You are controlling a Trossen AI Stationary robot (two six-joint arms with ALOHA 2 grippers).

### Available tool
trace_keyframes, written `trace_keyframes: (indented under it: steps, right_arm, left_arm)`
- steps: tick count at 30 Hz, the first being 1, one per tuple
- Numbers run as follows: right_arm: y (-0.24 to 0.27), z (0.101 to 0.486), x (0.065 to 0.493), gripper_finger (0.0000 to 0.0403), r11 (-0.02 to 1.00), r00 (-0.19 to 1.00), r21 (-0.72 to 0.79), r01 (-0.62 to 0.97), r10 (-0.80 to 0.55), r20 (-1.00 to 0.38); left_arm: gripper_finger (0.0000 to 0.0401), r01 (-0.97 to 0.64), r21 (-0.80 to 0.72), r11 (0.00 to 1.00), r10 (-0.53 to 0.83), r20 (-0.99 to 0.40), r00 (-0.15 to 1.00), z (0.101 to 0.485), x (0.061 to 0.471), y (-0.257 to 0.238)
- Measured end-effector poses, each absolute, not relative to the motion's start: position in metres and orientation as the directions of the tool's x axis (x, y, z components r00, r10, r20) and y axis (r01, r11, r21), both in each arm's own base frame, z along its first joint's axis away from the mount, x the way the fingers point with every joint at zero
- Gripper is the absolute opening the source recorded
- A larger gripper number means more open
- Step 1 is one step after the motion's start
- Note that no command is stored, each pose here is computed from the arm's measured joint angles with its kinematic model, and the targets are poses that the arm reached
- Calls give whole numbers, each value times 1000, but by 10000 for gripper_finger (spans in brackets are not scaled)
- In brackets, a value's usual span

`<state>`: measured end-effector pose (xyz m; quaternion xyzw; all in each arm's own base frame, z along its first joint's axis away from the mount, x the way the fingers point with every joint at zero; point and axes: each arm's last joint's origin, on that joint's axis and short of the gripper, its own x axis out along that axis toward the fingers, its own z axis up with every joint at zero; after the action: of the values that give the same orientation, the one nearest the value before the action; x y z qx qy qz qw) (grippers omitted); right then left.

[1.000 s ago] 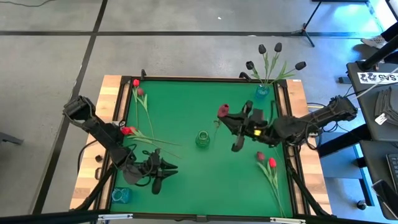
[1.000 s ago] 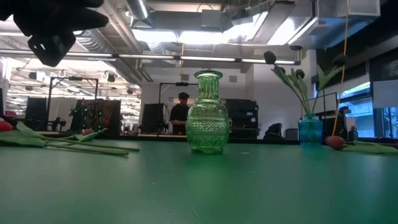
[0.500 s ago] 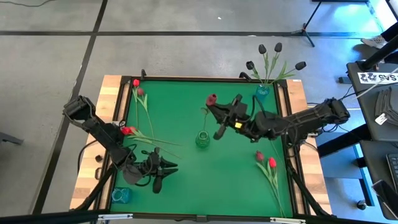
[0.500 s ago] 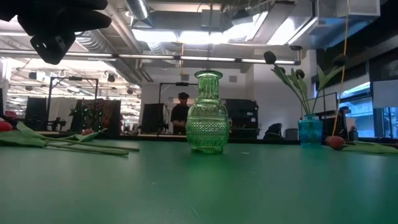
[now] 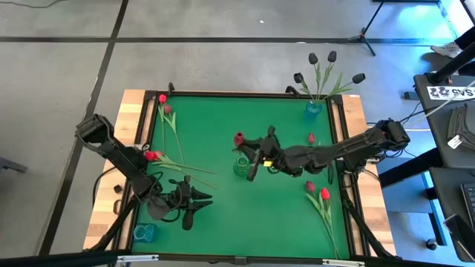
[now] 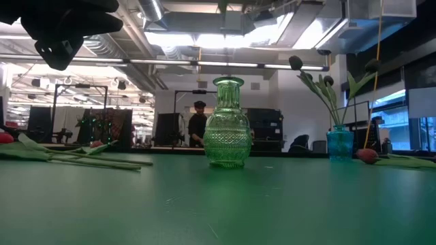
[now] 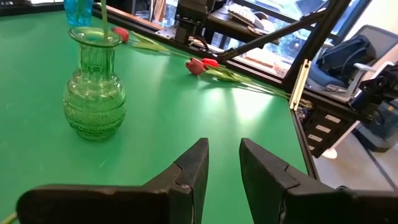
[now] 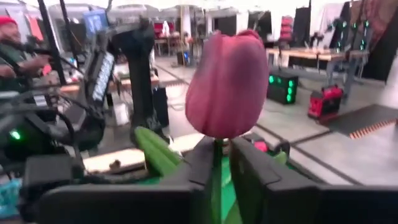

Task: Sort flowers into vase by color
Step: Put the middle right pink flower into the green vase

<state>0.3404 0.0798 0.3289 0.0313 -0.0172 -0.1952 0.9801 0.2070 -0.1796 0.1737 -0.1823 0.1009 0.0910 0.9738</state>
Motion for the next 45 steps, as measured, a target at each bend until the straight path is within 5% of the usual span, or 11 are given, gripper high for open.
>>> trace_keyframes:
  steps: [7,11,16,25,29,35,45]
  right_arm:
    - [78,325,336,161,913,912,75,401,-391,-120]
    - [78,356,321,188,900,873,62,431,-399,-279]
    - [73,382,301,189,868,781,71,491,-403,-477]
    - [44,367,305,201,835,693,109,540,-367,-621]
    - [33,372,299,200,770,646,36,637,-508,-569]
    - [34,374,288,182,759,609,-22,650,-539,-582]
    - [43,324,237,154,608,217,-134,783,-469,-856]
  left_arm:
    - [88,-200,-352,915,123,-230,965,174,205,-182]
    - [88,-200,-357,912,123,-227,966,174,205,-182]
    - [88,-198,-361,911,122,-225,967,175,205,-182]
    - [88,-189,-385,903,116,-206,972,177,206,-183]
    - [88,-174,-388,905,101,-203,974,178,204,-186]
    - [88,-177,-377,909,105,-204,973,178,205,-185]
    - [88,-173,-336,926,105,-212,972,176,204,-185]
